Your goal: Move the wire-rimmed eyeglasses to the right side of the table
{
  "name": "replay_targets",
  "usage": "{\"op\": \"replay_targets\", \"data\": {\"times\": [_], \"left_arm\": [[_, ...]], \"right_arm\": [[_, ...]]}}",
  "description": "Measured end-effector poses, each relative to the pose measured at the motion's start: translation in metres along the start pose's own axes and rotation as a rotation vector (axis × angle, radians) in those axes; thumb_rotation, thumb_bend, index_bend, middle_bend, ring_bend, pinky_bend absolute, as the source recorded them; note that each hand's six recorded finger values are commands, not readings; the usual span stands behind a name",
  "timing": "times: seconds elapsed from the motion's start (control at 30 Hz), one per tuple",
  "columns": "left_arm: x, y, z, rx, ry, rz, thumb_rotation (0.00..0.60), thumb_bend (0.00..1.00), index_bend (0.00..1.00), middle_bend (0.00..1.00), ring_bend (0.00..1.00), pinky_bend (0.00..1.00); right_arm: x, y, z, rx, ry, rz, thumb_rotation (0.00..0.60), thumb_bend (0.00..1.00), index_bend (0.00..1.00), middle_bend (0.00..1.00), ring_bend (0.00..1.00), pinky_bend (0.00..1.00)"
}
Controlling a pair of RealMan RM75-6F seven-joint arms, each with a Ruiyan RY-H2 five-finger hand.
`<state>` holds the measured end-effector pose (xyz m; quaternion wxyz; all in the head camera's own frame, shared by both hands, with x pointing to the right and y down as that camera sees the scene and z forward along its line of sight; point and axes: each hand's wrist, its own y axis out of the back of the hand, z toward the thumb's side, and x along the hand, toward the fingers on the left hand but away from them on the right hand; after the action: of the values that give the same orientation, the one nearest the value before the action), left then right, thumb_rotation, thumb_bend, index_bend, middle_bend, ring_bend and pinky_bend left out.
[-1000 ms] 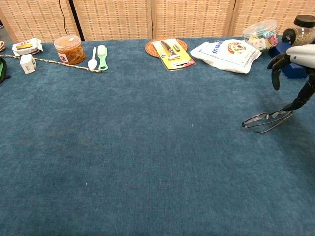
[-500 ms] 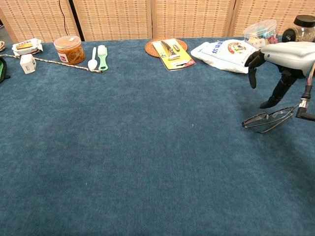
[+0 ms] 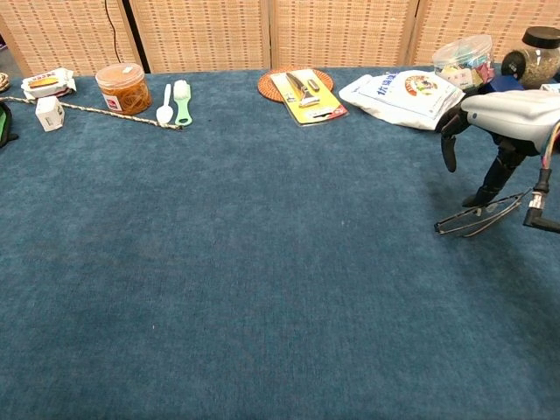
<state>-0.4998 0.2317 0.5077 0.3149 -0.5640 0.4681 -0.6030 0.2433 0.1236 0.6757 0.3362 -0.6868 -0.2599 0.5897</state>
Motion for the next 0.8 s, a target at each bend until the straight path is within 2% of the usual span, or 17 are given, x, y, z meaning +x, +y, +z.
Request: {"op": "replay_targets", "data": {"times": [0.6,0.8], "left_arm": [[0.001,-0.003,0.008,-0.005,-0.02,-0.005,0.6,0.29,0.15,0.0,0.0,0.01],[0.001,-0.001,0.009,-0.003,-0.021,-0.001,0.6,0.29,0.15,0.0,0.0,0.01]], "right_arm": [[0.013,-0.014,-0.022,-0.02,-0.046,0.018,0.6,0.0,0.52,0.14,0.0,0.0],[0.015,-0.011,-0.025,-0.028,-0.043,0.004,0.6,0.0,0.5,0.14,0.0,0.0]]}}
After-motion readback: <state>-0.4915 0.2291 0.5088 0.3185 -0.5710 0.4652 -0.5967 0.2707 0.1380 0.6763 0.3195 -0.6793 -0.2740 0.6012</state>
